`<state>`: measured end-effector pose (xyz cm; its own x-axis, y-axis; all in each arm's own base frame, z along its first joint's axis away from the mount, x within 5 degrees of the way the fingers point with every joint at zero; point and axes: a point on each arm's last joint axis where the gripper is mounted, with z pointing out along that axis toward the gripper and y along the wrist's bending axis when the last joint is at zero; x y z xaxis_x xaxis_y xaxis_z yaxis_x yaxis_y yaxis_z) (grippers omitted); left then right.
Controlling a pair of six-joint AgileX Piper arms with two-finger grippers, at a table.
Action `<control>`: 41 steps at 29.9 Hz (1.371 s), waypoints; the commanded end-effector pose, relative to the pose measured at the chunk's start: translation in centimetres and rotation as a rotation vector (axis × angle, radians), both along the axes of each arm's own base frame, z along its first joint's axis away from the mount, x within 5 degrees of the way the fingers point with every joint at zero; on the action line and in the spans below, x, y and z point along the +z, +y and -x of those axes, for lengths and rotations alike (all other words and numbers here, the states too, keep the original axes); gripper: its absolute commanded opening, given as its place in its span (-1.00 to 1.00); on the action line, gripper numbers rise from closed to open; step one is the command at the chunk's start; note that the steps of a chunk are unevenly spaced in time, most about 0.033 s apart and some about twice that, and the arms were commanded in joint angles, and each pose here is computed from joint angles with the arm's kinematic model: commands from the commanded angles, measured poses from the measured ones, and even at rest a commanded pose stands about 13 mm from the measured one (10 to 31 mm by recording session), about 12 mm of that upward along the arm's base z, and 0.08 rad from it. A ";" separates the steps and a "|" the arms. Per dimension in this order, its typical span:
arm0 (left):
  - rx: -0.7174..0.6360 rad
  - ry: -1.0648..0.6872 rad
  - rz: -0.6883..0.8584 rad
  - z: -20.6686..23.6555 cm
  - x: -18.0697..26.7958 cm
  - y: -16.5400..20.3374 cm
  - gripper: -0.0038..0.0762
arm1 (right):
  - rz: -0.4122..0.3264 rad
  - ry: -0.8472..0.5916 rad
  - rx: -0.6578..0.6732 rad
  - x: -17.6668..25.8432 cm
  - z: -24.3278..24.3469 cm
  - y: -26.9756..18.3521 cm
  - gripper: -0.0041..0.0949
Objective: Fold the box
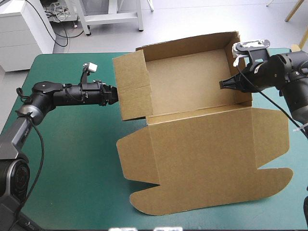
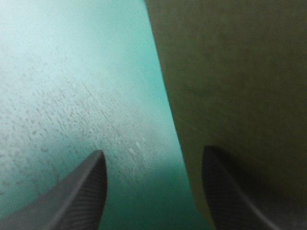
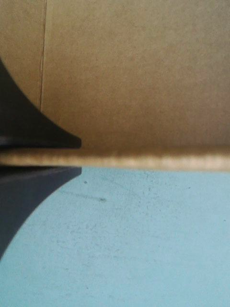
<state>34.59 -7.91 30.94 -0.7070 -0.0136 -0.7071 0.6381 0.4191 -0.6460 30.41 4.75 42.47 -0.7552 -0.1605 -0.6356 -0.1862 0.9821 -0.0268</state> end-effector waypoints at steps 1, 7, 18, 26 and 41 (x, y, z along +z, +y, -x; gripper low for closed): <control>-0.061 -0.072 0.141 1.4 3.5 -0.6 0.12 | -0.029 -0.114 -0.004 2.0 0.4 -0.1 -0.96; -0.082 -0.080 0.146 1.7 3.8 -1.4 0.12 | -0.047 -0.082 0.002 1.1 -0.5 0.3 -0.96; -0.057 -0.052 0.249 1.6 4.6 -1.9 -0.10 | -0.054 -0.053 0.015 0.8 -0.6 0.4 -0.96; -0.065 -0.056 0.254 1.8 4.9 -1.9 -0.15 | -0.052 -0.055 0.014 0.7 -0.7 0.4 -0.96; -0.074 -0.112 0.255 3.3 6.8 -2.2 -0.15 | -0.026 -0.102 0.016 1.0 -0.9 1.0 -0.95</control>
